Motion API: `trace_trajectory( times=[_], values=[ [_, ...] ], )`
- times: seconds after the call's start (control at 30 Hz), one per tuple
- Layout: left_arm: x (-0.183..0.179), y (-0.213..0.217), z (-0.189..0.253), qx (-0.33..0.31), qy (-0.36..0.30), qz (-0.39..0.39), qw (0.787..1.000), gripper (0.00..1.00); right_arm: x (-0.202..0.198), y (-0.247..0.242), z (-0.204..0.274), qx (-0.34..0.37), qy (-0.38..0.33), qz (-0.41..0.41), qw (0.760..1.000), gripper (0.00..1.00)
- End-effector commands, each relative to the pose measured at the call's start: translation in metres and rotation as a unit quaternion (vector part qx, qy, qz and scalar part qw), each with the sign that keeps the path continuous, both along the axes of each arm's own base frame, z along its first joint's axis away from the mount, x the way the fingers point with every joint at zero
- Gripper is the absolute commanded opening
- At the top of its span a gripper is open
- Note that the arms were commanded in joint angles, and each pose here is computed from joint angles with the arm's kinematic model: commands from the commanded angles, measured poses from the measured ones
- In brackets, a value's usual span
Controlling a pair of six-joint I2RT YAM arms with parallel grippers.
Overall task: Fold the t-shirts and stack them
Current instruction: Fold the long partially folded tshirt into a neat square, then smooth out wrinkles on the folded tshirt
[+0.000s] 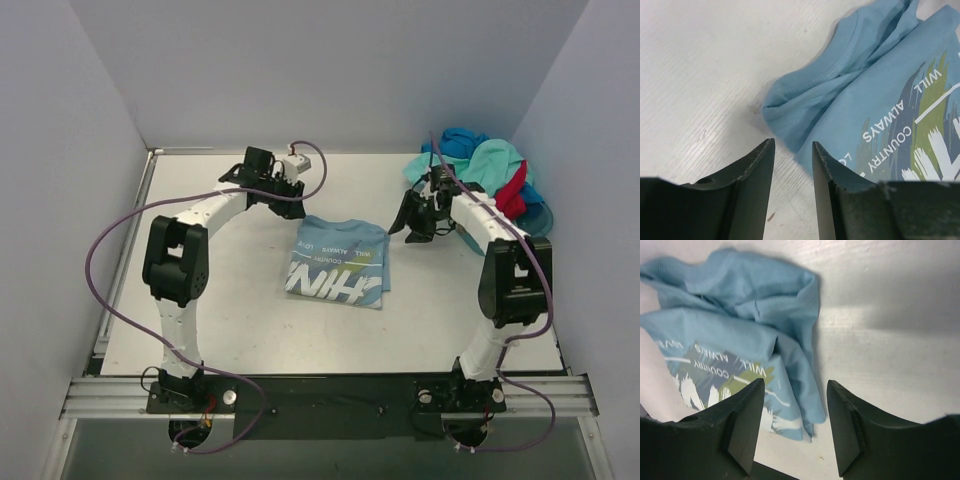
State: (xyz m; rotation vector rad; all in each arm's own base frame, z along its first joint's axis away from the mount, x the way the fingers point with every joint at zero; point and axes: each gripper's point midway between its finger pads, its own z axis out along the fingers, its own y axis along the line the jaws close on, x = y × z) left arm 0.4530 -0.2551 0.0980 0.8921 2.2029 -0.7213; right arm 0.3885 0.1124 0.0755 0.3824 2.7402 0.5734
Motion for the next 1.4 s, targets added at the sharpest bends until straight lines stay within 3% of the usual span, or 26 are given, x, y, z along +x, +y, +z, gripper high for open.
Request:
trace_trajectory(
  times=[0.0, 0.13, 0.27, 0.37, 0.43, 0.47, 0.5, 0.77, 0.8, 0.87, 0.93, 1.07, 1.3, 1.37],
  values=[
    [-0.005, 0.014, 0.024, -0.034, 0.018, 0.007, 0.999, 0.47, -0.021, 0.012, 0.007, 0.001, -0.04, 0.054, 0.998, 0.49],
    [-0.026, 0.006, 0.011, -0.044, 0.044, -0.014, 0.998, 0.52, -0.03, 0.029, -0.005, 0.01, -0.023, 0.088, 0.996, 0.49],
    [-0.024, 0.014, -0.011, -0.024, 0.059, 0.023, 0.998, 0.52, -0.046, 0.045, -0.024, 0.013, 0.01, 0.097, 0.995, 0.48],
    [-0.03, 0.017, -0.024, -0.016, 0.072, 0.027, 0.997, 0.52, -0.054, 0.05, -0.036, 0.016, 0.03, 0.094, 0.995, 0.41],
    [-0.034, 0.015, -0.026, -0.019, 0.078, 0.029, 0.996, 0.52, -0.058, 0.051, -0.041, 0.015, 0.043, 0.09, 0.995, 0.22],
    [-0.036, 0.015, -0.026, -0.021, 0.082, 0.033, 0.996, 0.52, -0.057, 0.048, -0.042, 0.01, 0.044, 0.084, 0.995, 0.04],
    [-0.036, 0.015, -0.025, -0.023, 0.085, 0.036, 0.996, 0.52, -0.059, 0.044, -0.043, 0.005, 0.047, 0.078, 0.996, 0.0],
    [-0.06, 0.009, -0.007, -0.055, 0.139, 0.082, 0.985, 0.53, -0.049, 0.007, -0.039, -0.02, 0.051, 0.052, 0.997, 0.0],
    [-0.067, 0.007, -0.01, -0.056, 0.148, 0.082, 0.984, 0.53, -0.05, 0.011, -0.039, -0.016, 0.052, 0.063, 0.997, 0.03],
    [-0.076, -0.001, -0.006, -0.063, 0.159, 0.084, 0.982, 0.53, -0.049, 0.014, -0.035, -0.013, 0.049, 0.068, 0.996, 0.26],
    [-0.083, -0.007, -0.003, -0.069, 0.173, 0.092, 0.978, 0.54, -0.05, 0.007, -0.029, -0.034, 0.047, 0.057, 0.997, 0.36],
    [-0.093, -0.015, 0.001, -0.08, 0.199, 0.106, 0.971, 0.59, -0.063, -0.017, -0.015, -0.097, 0.037, 0.025, 0.994, 0.45],
    [-0.15, -0.032, -0.056, -0.02, 0.246, 0.096, 0.964, 0.59, -0.096, 0.002, -0.041, -0.063, 0.077, 0.05, 0.994, 0.45],
    [-0.156, -0.026, -0.069, 0.006, 0.243, 0.107, 0.964, 0.53, -0.101, 0.015, -0.047, -0.032, 0.077, 0.055, 0.995, 0.41]
  ],
)
